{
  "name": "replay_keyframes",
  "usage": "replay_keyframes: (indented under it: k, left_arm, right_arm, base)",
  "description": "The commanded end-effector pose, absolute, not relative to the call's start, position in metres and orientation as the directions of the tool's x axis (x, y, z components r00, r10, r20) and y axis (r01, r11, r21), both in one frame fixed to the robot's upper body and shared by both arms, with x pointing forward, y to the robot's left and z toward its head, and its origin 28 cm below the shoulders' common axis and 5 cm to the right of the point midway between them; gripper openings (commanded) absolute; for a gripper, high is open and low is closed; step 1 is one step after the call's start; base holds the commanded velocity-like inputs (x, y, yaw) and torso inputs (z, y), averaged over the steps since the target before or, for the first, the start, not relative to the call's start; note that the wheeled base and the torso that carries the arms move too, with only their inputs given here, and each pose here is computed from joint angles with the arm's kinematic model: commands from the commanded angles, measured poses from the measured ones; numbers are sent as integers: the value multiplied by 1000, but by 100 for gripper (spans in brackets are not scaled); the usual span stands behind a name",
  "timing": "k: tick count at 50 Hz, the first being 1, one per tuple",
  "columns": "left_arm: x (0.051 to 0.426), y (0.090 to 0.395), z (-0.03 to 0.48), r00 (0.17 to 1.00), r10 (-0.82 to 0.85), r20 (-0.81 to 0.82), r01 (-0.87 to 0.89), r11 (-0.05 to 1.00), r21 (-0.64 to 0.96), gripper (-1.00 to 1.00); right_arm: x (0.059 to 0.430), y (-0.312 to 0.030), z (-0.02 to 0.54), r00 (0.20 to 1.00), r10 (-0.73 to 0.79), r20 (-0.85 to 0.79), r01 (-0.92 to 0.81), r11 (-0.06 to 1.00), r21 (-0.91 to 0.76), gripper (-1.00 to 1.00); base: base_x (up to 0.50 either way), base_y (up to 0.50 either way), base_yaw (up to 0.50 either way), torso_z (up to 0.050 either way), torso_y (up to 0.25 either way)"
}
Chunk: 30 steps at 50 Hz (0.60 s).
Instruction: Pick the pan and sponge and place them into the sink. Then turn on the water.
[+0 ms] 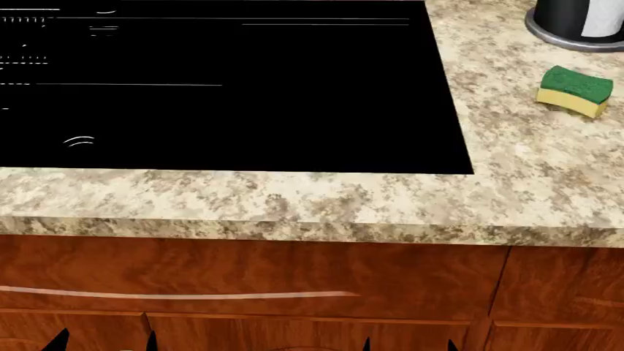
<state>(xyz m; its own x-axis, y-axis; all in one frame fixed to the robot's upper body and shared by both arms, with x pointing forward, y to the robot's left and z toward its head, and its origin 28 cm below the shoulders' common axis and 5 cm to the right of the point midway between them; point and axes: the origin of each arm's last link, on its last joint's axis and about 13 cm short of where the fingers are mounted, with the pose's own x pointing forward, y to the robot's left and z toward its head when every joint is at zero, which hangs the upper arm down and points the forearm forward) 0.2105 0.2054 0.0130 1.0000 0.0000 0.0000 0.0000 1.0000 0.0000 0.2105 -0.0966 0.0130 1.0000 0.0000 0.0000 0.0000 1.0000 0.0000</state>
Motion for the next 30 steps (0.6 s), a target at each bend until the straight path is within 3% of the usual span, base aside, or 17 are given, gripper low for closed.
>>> replay_keyframes:
  k: [1,16,30]
  left_arm:
    - [209,206,13,1000,-1,-4,1,1000,-3,100]
    - [209,207,12,1000,-1,-7,1,1000,-8,100]
    - [210,205,11,1000,4,-16,-4,1000,-8,100]
  right_arm:
    - [210,-96,14,1000,1,1,-1,1000,3,100]
    - [210,-96,14,1000,-4,-1,4,1000,-9,100]
    - [211,-97,14,1000,-9,-1,9,1000,1,100]
  base:
    - [0,0,0,0,0]
    - [0,0,0,0,0]
    - [0,-486,0,0,0]
